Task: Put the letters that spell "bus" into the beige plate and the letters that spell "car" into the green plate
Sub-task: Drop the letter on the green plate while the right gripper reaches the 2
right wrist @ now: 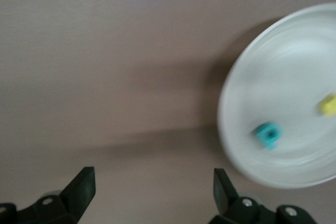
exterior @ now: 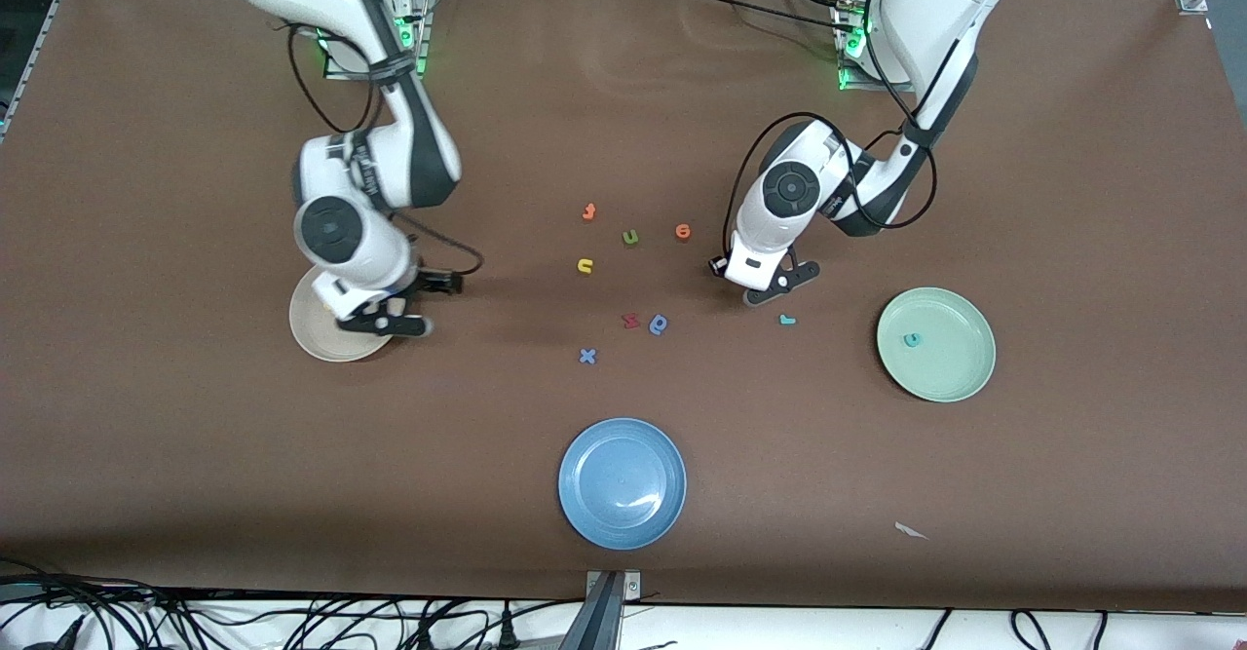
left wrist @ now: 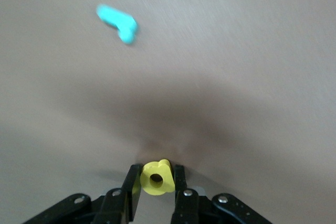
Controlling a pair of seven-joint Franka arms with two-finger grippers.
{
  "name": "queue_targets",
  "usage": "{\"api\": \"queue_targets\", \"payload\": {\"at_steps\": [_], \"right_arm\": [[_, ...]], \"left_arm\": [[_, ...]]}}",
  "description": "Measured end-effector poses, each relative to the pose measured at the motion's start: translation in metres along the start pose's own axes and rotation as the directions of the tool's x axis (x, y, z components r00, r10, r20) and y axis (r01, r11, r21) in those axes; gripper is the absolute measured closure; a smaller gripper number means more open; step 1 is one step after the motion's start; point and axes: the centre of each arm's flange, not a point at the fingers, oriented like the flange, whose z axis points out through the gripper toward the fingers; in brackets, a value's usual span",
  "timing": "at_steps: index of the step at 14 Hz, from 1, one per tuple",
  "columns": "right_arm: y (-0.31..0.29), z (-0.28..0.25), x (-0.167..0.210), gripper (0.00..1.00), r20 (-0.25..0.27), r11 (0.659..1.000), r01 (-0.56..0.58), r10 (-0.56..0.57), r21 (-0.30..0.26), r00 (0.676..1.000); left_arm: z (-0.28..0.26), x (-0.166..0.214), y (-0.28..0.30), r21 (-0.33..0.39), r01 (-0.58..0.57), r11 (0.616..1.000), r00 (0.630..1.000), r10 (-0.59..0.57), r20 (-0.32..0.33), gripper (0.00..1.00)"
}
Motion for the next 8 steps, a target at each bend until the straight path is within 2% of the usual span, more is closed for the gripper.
{"api": "queue_targets", "payload": {"at_steps": [3,4,7,8], "right_arm": [[-0.072,0.001,-0.038,0.01,0.009,0.993,-0.101,0.100,0.067,0.995],[-0.094,0.006,-0.050,0.01,-0.004,0.989,-0.123,0.124,0.081,0.992],[-0.145,0.033,-0.083,0.04,-0.076,0.980,-0.169,0.178,0.104,0.981],[-0.157,0.045,-0.092,0.10,-0.100,0.979,-0.174,0.184,0.108,0.978]], "left_arm": [[-0.035,0.060,-0.021,0.045,-0.055,0.997,0.998,0.054,0.024,0.70],[-0.046,0.080,-0.033,0.054,-0.092,0.994,0.995,0.090,0.036,0.70],[-0.071,0.137,-0.087,0.055,-0.260,0.964,0.964,0.256,0.072,0.70],[-0.074,0.155,-0.110,0.046,-0.325,0.944,0.944,0.321,0.078,0.70]]}}
